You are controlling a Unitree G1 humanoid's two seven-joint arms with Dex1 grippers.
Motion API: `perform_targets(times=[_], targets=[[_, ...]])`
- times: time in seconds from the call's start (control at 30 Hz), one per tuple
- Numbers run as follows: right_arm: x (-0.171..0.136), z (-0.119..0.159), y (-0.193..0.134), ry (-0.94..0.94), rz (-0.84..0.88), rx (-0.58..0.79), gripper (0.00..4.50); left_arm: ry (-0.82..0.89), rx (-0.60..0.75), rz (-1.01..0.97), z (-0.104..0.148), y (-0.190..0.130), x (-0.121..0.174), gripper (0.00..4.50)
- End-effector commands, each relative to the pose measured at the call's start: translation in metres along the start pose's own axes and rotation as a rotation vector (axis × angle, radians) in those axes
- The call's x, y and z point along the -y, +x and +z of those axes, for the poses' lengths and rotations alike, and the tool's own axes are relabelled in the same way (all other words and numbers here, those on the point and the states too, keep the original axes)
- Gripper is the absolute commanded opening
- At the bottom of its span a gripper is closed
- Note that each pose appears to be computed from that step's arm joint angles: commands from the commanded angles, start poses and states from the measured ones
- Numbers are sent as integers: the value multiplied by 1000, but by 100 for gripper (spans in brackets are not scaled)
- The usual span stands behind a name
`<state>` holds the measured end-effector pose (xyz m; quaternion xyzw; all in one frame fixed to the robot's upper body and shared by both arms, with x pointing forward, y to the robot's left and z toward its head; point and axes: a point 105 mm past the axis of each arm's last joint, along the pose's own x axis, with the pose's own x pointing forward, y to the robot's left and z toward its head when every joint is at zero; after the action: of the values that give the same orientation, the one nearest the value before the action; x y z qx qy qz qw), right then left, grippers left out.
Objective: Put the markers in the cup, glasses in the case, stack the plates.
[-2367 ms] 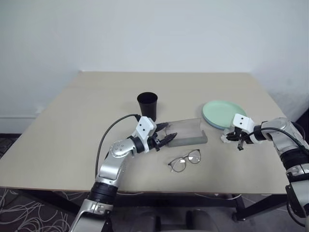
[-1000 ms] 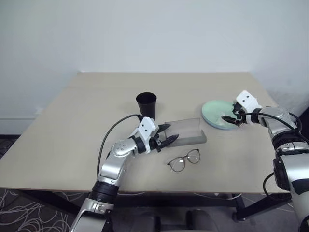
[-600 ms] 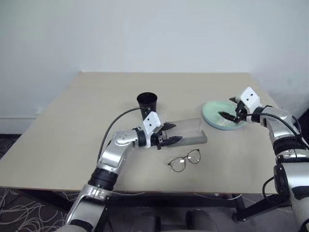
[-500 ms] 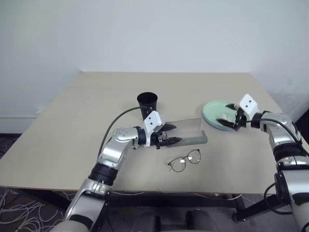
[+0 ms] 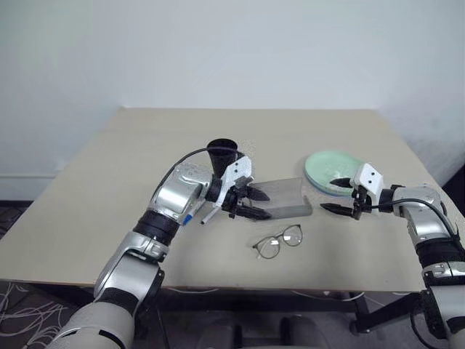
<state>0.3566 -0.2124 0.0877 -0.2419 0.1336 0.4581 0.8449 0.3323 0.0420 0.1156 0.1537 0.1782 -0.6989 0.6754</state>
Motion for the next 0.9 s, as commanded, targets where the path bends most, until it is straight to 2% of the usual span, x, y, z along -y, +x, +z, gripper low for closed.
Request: perform_targets(times=[0.03, 0.2, 0.43, 0.9], targets=[[0, 12, -4, -31, 19, 33, 405, 61, -46, -41, 11, 8, 2, 283], [-2, 8, -3, -14, 32, 26, 405, 79, -126, -42, 3, 21, 0, 283], [-5, 1, -10, 6, 49, 8, 405, 32, -159, -86, 1, 33, 3, 283], [-10, -4, -10, 16, 5, 20, 405, -104, -237, -152, -12, 37, 9, 283]])
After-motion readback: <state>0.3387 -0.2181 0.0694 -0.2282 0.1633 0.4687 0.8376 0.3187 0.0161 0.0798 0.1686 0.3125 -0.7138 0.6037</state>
